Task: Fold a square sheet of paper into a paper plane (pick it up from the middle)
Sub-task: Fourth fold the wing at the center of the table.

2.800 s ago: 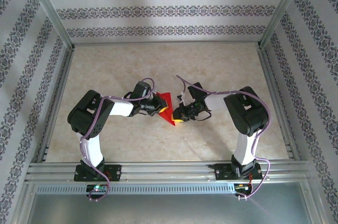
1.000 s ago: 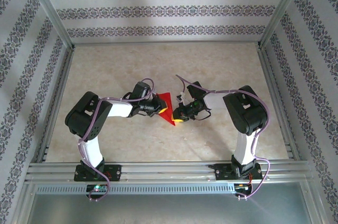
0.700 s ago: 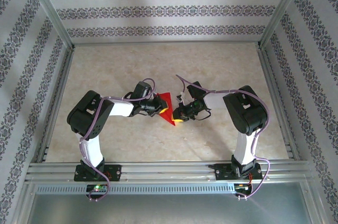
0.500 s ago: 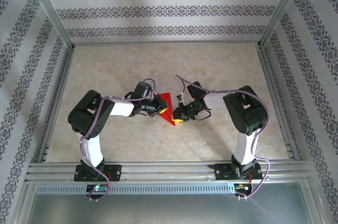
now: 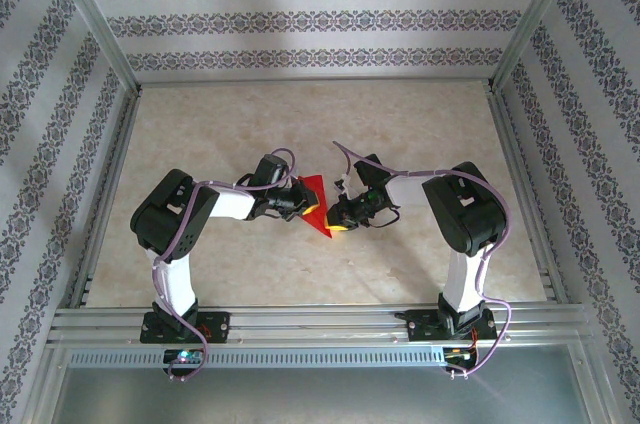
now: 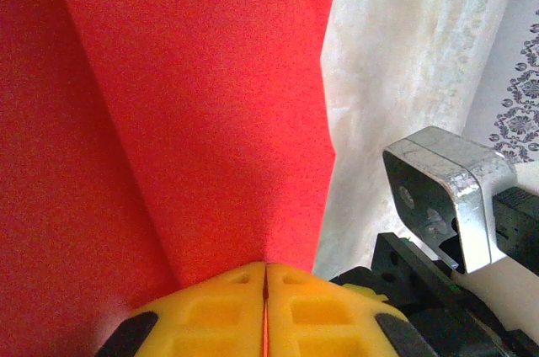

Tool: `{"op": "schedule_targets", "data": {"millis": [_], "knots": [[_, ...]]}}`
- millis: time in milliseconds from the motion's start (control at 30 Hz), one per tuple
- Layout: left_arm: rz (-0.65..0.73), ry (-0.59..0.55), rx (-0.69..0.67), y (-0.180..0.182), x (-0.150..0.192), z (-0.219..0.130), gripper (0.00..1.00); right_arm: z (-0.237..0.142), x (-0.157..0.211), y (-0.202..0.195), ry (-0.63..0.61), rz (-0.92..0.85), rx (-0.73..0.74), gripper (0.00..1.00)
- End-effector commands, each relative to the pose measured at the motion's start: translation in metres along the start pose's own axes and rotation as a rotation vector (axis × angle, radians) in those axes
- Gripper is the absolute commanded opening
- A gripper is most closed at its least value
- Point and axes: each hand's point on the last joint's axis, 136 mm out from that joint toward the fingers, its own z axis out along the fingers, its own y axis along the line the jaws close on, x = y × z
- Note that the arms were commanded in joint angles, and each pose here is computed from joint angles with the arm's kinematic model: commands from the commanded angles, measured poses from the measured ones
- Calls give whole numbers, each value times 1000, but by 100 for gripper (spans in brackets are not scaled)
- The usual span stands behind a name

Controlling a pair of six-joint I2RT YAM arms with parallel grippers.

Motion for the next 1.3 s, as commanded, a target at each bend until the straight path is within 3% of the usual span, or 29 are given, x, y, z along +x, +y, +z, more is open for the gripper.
{"op": "schedule_targets", "data": {"millis": [0, 800, 1067, 1267], "knots": [[5, 7, -40, 9, 4, 4, 9, 9, 18, -49, 32, 109, 177, 12], [-8, 35, -96, 22, 7, 8, 9, 3, 13, -38, 6, 101, 151, 16], [-10, 49, -124, 29, 11, 7, 9, -20, 2, -9, -72, 66, 80, 24], [-7, 50, -119, 27, 10, 7, 10, -18, 2, -2, -61, 51, 58, 24]]}}
